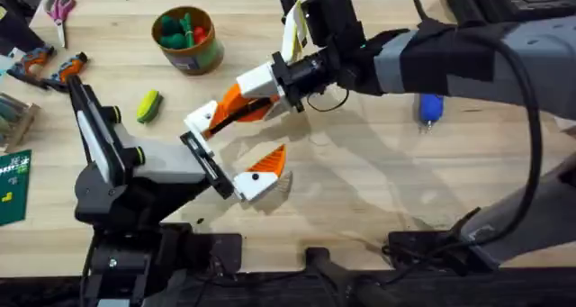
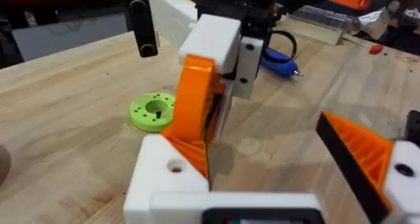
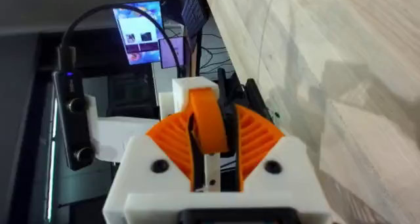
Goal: Pick up the gripper from the table and insert it into the empty holder that is missing its gripper. Then pick up a screw, insert it into the mounting hole, and use the screwdriver to tighten it. Finally, clean up the table by picking up the vegetable and placing it into the bucket.
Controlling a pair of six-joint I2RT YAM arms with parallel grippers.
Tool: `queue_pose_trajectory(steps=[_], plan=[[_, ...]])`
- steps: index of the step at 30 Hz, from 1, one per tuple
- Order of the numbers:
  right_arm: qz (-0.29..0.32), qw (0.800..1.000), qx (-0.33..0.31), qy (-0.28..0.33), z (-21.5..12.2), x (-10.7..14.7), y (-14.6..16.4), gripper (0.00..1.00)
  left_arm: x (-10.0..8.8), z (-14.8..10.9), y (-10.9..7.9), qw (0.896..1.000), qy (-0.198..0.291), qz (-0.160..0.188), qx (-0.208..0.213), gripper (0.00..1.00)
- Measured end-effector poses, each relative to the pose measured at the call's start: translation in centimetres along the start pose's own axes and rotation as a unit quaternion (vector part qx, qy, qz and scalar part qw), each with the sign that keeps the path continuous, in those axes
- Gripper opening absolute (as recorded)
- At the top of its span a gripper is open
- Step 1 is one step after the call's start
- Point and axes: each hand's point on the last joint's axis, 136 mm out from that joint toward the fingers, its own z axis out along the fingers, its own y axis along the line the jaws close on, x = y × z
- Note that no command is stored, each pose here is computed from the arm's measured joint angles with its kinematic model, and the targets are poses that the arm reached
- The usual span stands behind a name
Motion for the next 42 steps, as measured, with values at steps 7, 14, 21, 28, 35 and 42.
queue_pose_trajectory(steps=[7,14,21,28,35,42], plan=[[0.003,1.000,0.002,-0.001,-0.02,0.02,-0.18,0.334,0.00,0.00,0.00,1.000,0.000,0.003,0.000,0.994],[0.004,1.000,0.003,-0.001,0.00,0.04,-0.26,0.387,-0.01,0.00,-0.02,1.000,0.000,0.006,0.001,0.994],[0.004,1.000,0.007,-0.001,0.13,0.18,-0.51,0.516,0.00,0.00,-0.29,1.000,0.000,0.011,0.008,0.993],[0.005,1.000,0.011,-0.004,0.14,0.16,-0.74,0.605,-0.01,0.00,-0.30,1.000,0.000,0.015,0.009,0.993],[0.004,1.000,0.011,-0.003,0.15,0.22,-0.85,0.659,0.00,-0.01,-0.34,1.000,0.000,0.016,0.010,0.993],[-0.005,1.000,0.009,0.000,0.17,0.36,-0.81,0.772,0.00,-0.01,-0.45,1.000,0.000,0.019,0.013,0.993]])
